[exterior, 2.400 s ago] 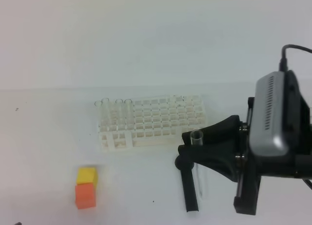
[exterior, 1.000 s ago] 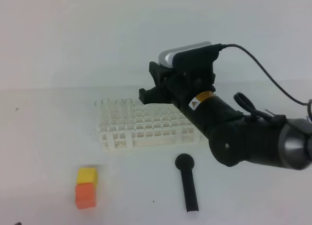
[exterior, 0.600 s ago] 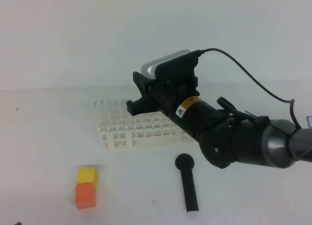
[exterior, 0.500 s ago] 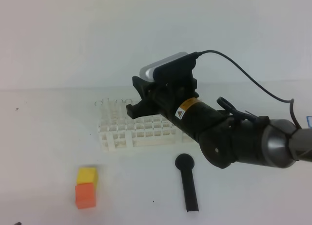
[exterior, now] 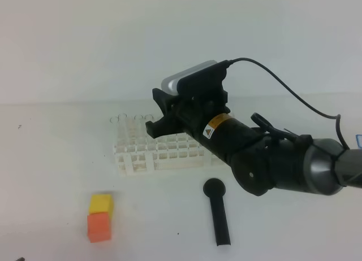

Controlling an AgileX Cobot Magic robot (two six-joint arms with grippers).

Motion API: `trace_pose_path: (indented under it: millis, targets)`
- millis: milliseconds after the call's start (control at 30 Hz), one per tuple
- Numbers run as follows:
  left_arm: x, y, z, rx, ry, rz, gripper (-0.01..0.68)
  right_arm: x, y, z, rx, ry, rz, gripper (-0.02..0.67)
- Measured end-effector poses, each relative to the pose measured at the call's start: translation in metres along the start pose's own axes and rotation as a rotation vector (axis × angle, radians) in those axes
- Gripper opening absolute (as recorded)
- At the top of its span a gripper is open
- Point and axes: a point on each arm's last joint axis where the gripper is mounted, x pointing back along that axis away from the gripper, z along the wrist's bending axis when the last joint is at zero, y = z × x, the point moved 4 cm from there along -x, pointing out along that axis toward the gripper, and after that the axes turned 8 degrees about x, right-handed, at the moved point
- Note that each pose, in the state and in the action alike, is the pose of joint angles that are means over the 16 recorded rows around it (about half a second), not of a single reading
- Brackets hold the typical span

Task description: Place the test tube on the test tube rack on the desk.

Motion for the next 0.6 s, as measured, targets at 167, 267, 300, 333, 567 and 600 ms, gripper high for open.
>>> trace_pose_path:
  millis: [167,267,300,333,567,600]
  targets:
    - [0.0000,0.0000,0.0000,0.000,0.000,0.000,-0.001,-0.0016,-0.0007,0.0010,-0.001,0.006,-0.004,0.120]
    - [0.0000,0.0000,0.0000,0.000,0.000,0.000,-0.001,-0.0028,-0.0014,0.0019,0.002,0.012,-0.004,0.120]
    - [0.0000,0.0000,0.0000,0.000,0.000,0.000,-0.001,-0.0032,-0.0016,0.0023,0.003,0.014,-0.004,0.120]
    - [0.0000,0.0000,0.0000,0.000,0.000,0.000,-0.001,-0.0036,-0.0019,0.0026,0.006,0.016,-0.003,0.120]
    - [0.0000,0.0000,0.0000,0.000,0.000,0.000,-0.001,-0.0061,-0.0048,0.0050,0.040,0.032,0.009,0.120]
    - [0.0000,0.0000,0.0000,0.000,0.000,0.000,-0.001,-0.0062,-0.0051,0.0052,0.045,0.034,0.012,0.121]
